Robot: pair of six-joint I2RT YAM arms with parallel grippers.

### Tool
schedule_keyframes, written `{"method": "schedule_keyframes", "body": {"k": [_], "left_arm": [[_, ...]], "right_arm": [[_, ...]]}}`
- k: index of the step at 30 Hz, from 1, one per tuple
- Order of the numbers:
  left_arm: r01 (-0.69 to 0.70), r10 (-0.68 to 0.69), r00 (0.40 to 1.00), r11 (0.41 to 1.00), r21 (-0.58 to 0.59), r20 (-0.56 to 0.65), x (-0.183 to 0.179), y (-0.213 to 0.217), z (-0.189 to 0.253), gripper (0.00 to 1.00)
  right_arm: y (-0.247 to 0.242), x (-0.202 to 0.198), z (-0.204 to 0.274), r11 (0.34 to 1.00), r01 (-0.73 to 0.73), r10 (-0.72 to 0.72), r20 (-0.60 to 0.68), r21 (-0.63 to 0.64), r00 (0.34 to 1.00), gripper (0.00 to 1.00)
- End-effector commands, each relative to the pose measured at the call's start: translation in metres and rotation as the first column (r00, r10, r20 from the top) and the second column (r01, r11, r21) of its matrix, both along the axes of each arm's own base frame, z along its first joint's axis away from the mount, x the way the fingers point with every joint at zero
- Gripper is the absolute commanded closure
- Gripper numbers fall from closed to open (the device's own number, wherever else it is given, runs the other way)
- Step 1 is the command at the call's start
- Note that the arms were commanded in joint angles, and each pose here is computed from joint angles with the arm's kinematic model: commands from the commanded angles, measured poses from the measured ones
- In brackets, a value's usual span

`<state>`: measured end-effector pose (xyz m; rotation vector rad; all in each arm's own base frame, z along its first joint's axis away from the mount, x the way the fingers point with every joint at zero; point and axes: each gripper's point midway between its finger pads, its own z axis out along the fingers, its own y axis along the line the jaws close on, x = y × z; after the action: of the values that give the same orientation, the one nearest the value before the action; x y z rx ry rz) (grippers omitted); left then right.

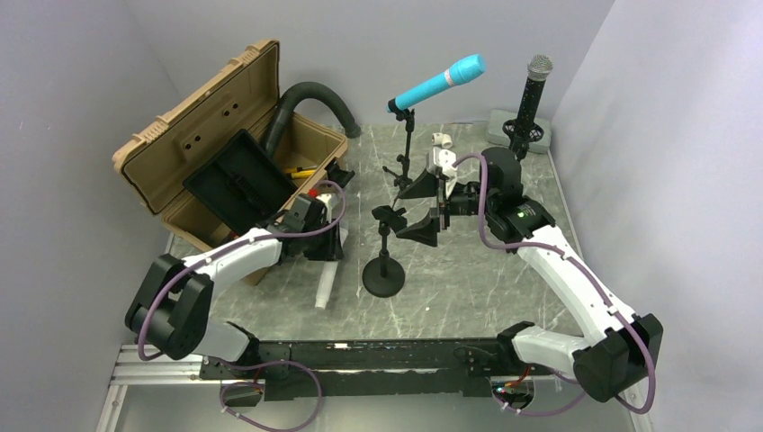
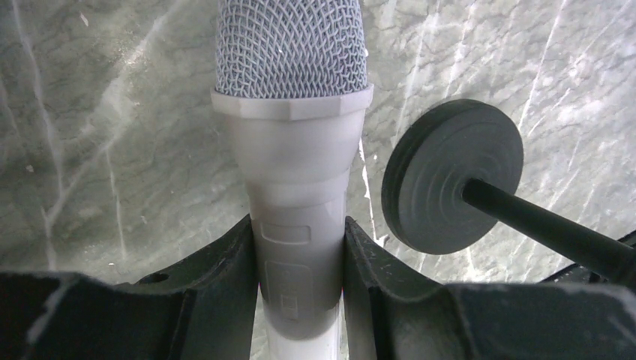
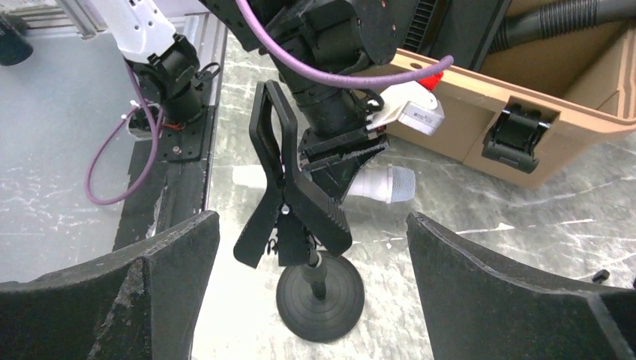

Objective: Remove the microphone from the stand

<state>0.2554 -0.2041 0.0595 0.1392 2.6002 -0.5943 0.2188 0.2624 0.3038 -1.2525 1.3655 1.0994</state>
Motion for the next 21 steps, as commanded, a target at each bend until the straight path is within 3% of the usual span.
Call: {"method": "schedule_keyframes", "body": {"k": [1,14,21], "left_arm": [[0.008,-0.009,0.998,1.0,0.02,0.069,0.014,-0.008,0.007,1.0],[0.029,-0.036,0.997,0.995,0.093,0.07,0.014,-0.017,-0.013,1.0],[0.039,-0.047,0.996,0.993,0.108,0.071,0.014,-0.022,-0.019,0.9]], "right_arm": [[0.009,-0.001,0.022,0.999,-0.048,0.046,0.063,0.023,0.997,0.03],[0.031,-0.002,0.019,0.995,-0.103,0.103,0.045,0.001,0.994,0.07],[0.039,0.002,0.017,0.995,-0.104,0.104,0.028,-0.001,0.994,0.25]]}}
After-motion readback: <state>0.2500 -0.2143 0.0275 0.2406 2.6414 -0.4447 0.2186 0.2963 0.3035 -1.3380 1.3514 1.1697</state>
